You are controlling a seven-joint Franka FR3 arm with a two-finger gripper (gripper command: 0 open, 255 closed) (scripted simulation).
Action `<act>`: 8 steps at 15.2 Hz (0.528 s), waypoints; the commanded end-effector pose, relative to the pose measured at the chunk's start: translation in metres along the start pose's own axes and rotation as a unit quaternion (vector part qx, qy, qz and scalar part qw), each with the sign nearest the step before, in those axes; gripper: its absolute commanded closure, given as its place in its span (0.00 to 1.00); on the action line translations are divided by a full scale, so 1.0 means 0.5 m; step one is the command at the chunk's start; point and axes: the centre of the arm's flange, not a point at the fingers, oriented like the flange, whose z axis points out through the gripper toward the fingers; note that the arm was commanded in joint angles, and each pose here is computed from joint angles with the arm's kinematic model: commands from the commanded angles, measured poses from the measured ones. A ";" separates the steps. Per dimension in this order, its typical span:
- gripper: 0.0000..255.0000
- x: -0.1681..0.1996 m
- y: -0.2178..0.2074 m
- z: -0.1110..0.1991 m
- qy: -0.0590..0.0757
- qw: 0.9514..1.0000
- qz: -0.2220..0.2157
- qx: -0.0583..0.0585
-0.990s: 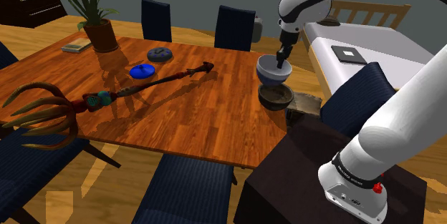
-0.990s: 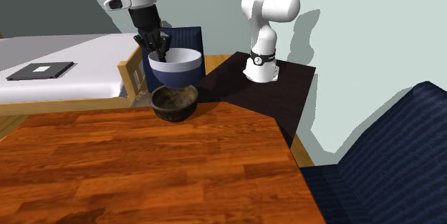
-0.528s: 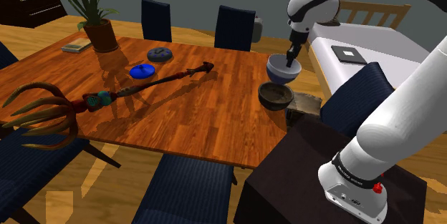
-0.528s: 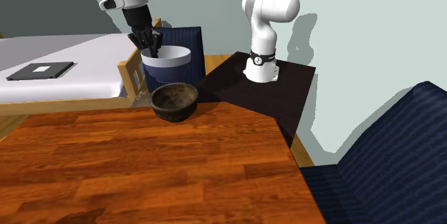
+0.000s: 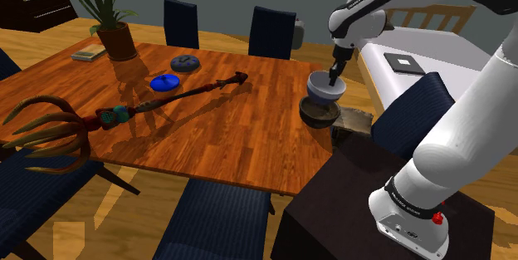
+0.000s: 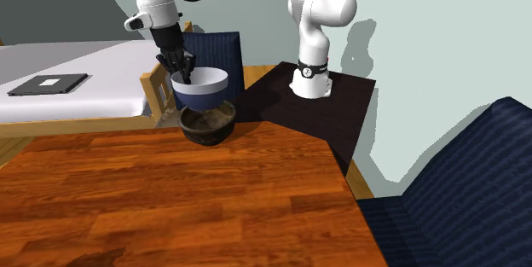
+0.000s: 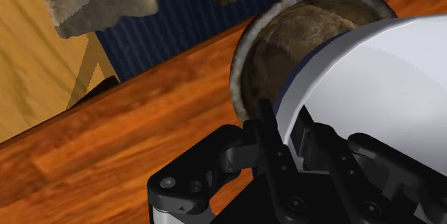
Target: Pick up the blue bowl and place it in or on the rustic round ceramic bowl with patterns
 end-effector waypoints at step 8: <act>1.00 0.001 0.009 0.074 0.000 1.000 0.000 0.000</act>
